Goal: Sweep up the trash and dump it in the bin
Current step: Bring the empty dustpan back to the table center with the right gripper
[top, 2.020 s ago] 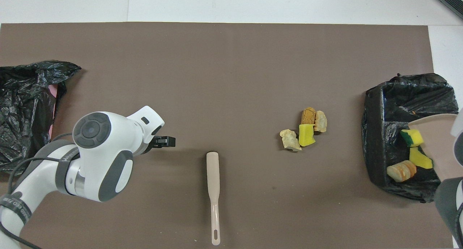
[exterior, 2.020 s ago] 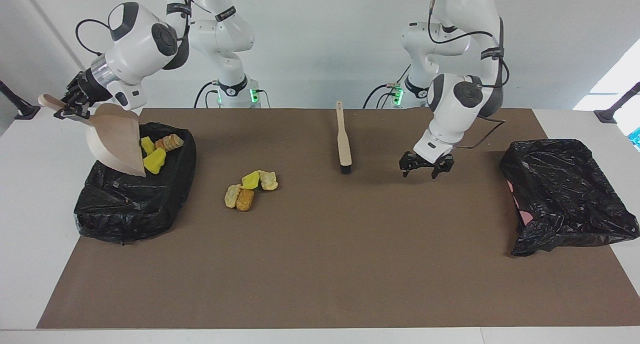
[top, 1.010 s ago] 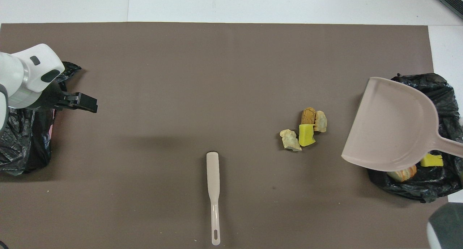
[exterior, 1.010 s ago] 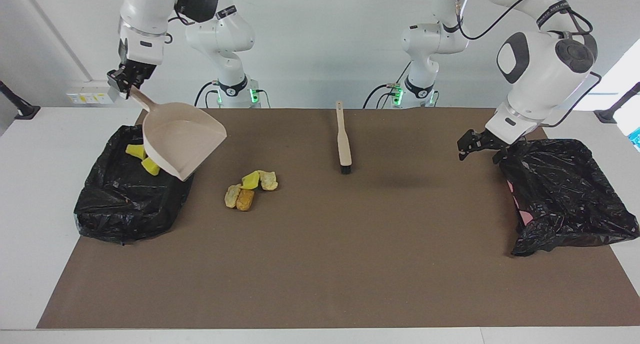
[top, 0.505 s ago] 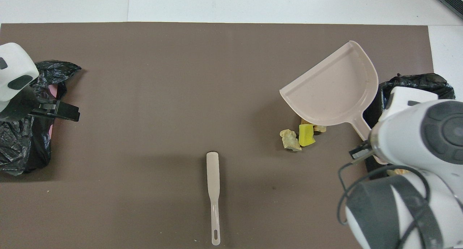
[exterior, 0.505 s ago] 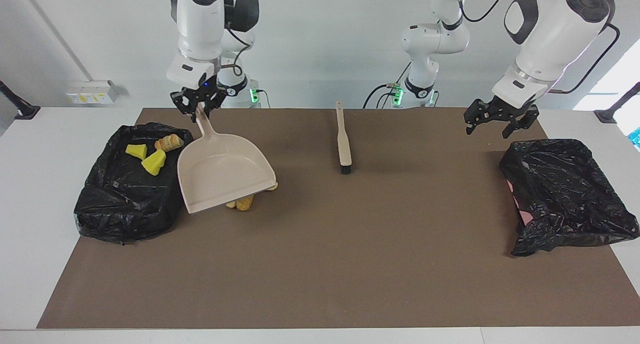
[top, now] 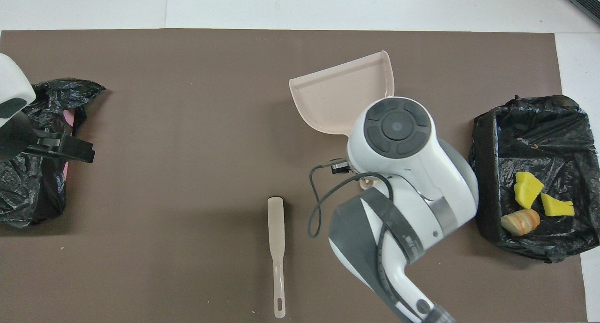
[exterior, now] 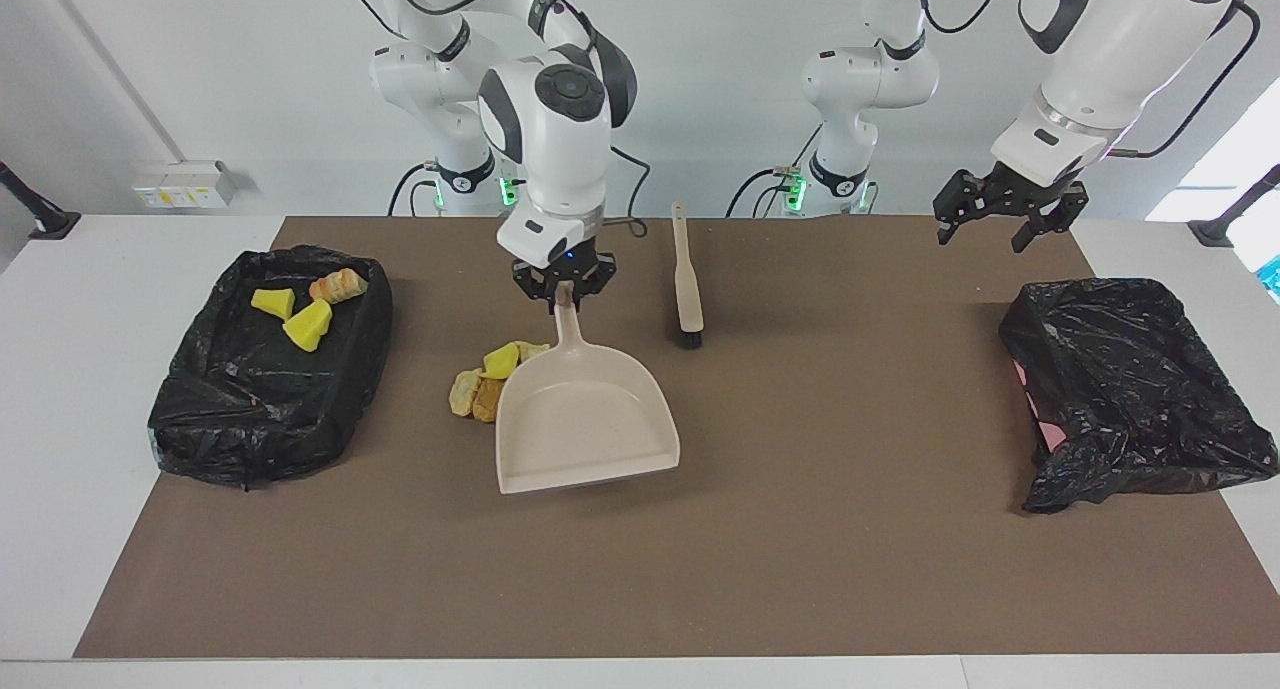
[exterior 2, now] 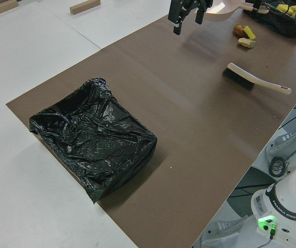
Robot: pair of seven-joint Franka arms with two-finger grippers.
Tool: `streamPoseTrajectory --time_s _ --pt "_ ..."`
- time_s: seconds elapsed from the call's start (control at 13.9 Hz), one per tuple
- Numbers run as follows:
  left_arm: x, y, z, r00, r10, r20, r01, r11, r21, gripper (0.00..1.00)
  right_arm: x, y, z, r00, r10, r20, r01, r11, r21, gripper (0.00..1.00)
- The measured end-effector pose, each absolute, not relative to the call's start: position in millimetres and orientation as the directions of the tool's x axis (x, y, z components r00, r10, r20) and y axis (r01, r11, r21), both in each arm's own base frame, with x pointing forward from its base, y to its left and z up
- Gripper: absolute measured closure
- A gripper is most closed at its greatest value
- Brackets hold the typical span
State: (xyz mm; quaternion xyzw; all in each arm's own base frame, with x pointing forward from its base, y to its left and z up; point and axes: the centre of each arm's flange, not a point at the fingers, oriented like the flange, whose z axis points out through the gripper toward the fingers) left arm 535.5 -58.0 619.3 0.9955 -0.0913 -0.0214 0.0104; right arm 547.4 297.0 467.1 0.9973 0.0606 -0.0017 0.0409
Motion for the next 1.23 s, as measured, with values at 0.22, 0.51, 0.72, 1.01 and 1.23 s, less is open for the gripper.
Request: streamPoseTrajectory --time_s 0.22,0.51,0.72,1.01,1.23 --pt "531.7 -53.6 625.4 0.984 -0.175 -0.034 -0.174 -0.984 0.024 0.0 574.0 361.0 450.5 1.0 -0.004 0.013 -0.004 -1.0 -0.012 0.68" --pt "532.0 -50.3 625.6 0.985 -0.169 -0.034 -0.168 -0.985 0.024 0.0 591.6 417.0 401.0 1.0 -0.021 0.022 -0.019 -0.995 -0.101 0.68" --pt "532.1 -49.4 625.6 0.985 -0.167 -0.033 -0.166 -0.986 0.024 0.0 593.1 428.3 373.0 1.0 -0.013 0.013 -0.011 -0.993 -0.116 0.68" --pt "531.8 -52.3 625.6 0.985 -0.172 -0.033 -0.171 -0.985 0.023 0.0 590.6 432.6 347.5 0.998 -0.048 0.031 -0.043 -0.988 -0.15 0.68" --pt "531.8 -52.1 625.6 0.985 -0.172 -0.034 -0.171 -0.985 0.023 0.0 585.7 429.6 332.5 0.999 -0.047 0.011 -0.045 -0.99 -0.134 0.63"
